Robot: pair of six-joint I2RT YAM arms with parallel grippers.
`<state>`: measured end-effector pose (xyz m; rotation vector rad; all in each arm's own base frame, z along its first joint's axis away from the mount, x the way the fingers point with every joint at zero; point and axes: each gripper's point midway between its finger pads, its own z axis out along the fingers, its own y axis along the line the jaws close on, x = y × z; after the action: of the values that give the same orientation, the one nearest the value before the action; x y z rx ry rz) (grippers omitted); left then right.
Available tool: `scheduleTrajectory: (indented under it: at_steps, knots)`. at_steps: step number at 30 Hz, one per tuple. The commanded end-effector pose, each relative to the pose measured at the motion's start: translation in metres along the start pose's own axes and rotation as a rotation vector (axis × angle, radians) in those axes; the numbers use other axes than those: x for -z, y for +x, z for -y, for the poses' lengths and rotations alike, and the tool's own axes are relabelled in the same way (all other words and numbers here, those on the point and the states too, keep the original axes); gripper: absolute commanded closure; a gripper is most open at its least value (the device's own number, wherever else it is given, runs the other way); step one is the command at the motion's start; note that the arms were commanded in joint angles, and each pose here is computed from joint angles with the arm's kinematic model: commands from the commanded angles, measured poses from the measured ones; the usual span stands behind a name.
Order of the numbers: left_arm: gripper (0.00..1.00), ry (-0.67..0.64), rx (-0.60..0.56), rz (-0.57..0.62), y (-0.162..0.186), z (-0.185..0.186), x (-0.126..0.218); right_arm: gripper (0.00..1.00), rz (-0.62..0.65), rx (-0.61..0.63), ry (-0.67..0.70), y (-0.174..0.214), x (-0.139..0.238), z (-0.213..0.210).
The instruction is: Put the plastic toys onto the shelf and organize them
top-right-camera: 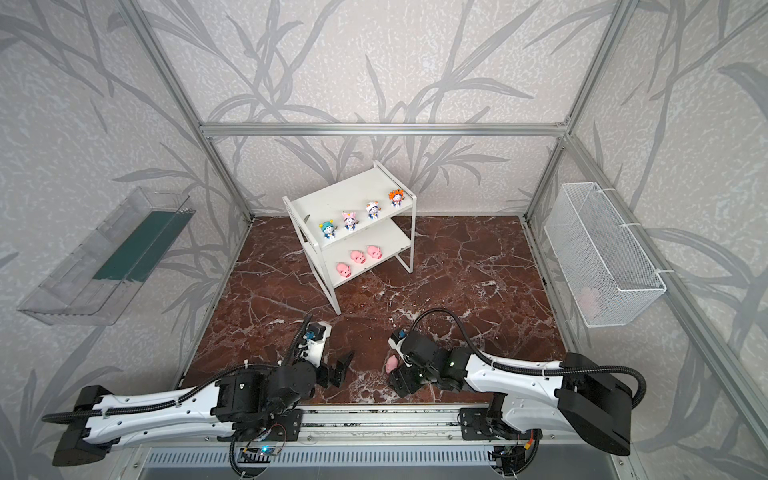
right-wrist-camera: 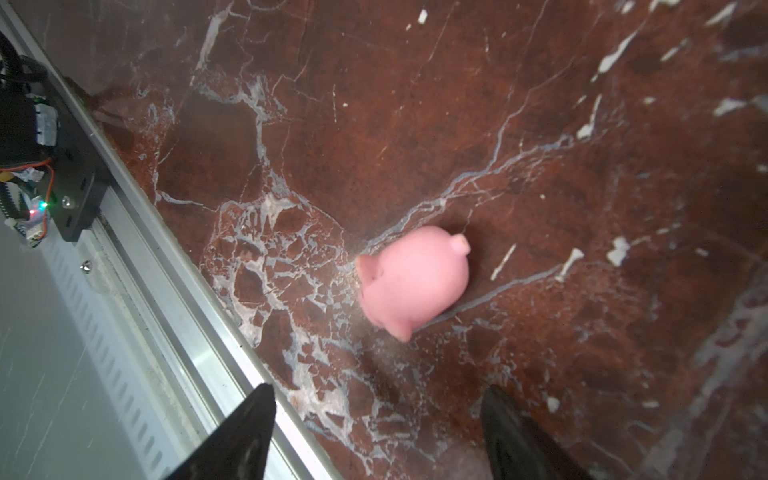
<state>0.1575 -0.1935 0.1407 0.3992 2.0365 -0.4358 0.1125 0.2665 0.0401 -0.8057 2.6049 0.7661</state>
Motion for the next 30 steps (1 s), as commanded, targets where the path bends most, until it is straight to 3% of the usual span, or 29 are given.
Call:
scheduleTrajectory:
  at_steps: [1,16,30]
  knots:
    - [0.01,-0.004,0.005,0.000,-0.001,-0.002,0.001,0.19,0.012,0.008,0.029,-0.011,-0.007,-0.002]
    - [0.01,-0.007,0.018,0.008,-0.001,-0.011,0.008,0.17,-0.016,0.140,0.018,-0.042,-0.038,-0.026]
    - [0.01,0.008,0.025,0.007,0.002,-0.010,0.009,0.15,0.001,0.124,0.127,-0.027,-0.019,-0.002]
